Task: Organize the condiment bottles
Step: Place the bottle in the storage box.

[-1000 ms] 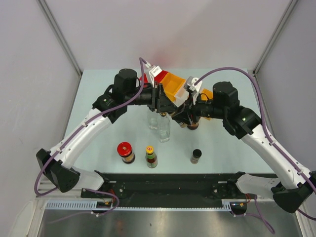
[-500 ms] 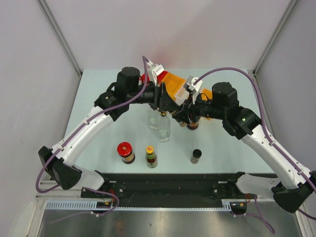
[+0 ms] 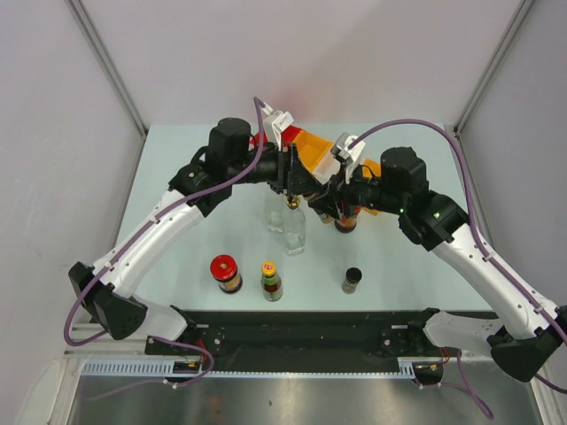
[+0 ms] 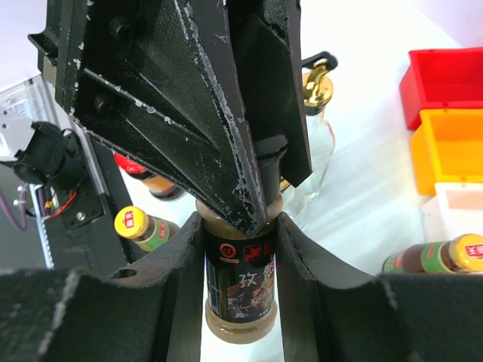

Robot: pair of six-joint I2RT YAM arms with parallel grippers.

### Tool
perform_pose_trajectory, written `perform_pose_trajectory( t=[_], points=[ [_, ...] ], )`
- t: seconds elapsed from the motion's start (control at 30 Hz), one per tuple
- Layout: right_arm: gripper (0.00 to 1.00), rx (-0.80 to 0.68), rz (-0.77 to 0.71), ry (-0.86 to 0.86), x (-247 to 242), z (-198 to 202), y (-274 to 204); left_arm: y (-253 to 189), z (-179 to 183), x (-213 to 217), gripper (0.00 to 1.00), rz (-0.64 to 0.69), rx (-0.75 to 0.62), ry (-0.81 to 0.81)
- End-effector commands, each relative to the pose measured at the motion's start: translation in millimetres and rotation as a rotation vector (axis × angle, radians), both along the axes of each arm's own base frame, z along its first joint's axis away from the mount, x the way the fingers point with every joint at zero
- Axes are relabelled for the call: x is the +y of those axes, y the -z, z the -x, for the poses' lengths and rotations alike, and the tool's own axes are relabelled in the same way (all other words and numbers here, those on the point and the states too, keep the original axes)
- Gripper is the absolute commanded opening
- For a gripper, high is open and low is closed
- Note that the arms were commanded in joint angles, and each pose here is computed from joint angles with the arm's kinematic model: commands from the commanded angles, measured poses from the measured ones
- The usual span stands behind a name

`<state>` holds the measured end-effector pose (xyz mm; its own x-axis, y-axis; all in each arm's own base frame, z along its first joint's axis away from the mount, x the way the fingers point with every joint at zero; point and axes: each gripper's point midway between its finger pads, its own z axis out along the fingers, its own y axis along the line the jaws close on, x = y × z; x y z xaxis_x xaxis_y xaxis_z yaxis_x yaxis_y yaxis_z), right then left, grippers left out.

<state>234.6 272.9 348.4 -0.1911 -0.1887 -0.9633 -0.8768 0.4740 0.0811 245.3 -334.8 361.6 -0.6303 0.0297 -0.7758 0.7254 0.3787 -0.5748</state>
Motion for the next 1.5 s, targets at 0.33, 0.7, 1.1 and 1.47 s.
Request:
perform_pose_trajectory(
  t=[0.33, 0.7, 1.1, 1.47],
  points=[
    [0.8, -0.113, -0.067, 0.216, -20, -36, -39, -34, -26, -5, 0.0, -0.001, -0.079, -0.082],
    [0.96, -0.079, -0.113, 0.526, -96, -59, -49, -29, -97, -19, 0.0, -0.066, -0.126, -0.274],
    [0.98, 0.015, -0.186, 1.003, -206, -74, -26, 31, -215, -51, 0.0, -0.219, -0.143, -0.527],
    [0.42, 0.221, -0.138, 1.038, -197, -124, 54, 65, -275, -48, 0.0, -0.291, -0.286, -0.695]
  ],
)
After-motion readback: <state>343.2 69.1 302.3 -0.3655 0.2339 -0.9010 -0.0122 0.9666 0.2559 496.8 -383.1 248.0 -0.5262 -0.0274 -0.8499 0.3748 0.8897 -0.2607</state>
